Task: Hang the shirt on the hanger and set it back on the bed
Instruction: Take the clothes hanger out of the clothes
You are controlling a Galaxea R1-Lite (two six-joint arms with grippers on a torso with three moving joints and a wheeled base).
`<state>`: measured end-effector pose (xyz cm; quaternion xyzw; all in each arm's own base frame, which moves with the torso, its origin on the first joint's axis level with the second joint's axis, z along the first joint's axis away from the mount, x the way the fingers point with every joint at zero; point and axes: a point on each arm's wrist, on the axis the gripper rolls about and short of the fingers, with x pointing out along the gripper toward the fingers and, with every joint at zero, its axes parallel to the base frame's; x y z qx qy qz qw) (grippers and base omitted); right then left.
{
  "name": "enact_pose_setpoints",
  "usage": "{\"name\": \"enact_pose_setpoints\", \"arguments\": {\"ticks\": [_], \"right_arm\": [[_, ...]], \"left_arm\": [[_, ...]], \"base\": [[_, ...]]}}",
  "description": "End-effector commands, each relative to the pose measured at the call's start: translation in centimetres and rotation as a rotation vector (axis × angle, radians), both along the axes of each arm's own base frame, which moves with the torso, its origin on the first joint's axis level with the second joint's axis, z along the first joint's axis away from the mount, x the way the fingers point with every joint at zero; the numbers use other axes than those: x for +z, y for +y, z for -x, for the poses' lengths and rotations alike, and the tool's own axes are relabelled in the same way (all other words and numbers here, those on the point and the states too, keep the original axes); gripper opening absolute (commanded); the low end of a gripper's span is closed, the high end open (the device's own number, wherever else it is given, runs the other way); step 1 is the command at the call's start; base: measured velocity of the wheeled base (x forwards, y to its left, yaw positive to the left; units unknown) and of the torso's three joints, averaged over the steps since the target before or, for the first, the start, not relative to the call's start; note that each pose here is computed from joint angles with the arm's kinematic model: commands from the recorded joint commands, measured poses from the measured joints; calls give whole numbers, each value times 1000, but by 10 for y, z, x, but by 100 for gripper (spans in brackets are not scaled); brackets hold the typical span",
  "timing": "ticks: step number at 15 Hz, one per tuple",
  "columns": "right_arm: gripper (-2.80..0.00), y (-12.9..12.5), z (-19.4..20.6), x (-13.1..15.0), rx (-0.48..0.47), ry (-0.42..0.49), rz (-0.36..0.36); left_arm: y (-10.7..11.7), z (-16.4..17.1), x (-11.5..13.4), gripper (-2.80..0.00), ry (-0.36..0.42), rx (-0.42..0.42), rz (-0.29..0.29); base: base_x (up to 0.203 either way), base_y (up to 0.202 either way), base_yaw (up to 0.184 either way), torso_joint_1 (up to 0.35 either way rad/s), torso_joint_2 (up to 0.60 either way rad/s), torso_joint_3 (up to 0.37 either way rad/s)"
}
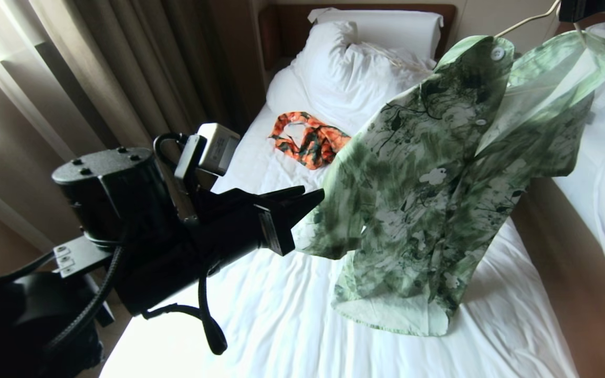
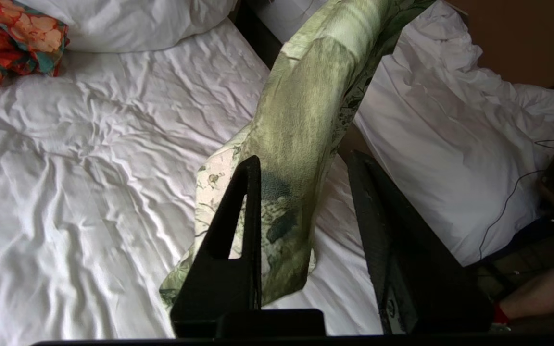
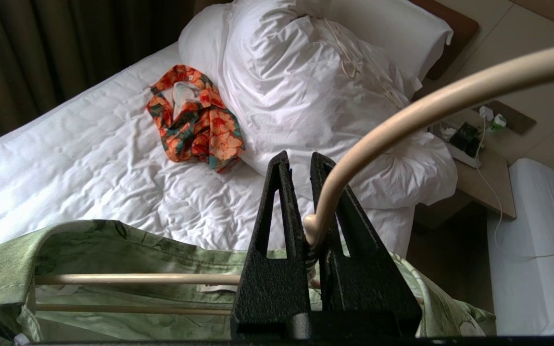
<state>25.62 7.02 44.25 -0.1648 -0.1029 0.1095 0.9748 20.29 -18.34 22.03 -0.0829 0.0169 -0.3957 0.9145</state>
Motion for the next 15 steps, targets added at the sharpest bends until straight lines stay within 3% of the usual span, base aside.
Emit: {"name": "enact_pose_setpoints", "arguments": {"ticks": [1, 5, 6, 11, 15], "right_arm": [[-280, 0, 0, 0, 1, -1, 2], [-280, 6, 0, 2, 14, -32, -9], [-280, 7, 0, 5, 18, -60, -18], [-280, 23, -6, 14, 17, -196, -78], [-280, 35, 4, 25, 24, -309, -147]], "left_arm": [[5, 5, 9, 0, -25, 7, 27], [32, 14, 18, 0, -50, 77, 54], [40, 17, 15, -280, -47, 120, 49], [87, 35, 7, -280, -24, 296, 35], [112, 61, -8, -280, 13, 358, 51]], "base": [[0, 0, 0, 0, 0, 0], [0, 0, 0, 0, 0, 0], [0, 0, 0, 0, 0, 0], [0, 0, 0, 0, 0, 0], [0, 0, 0, 0, 0, 0]]}}
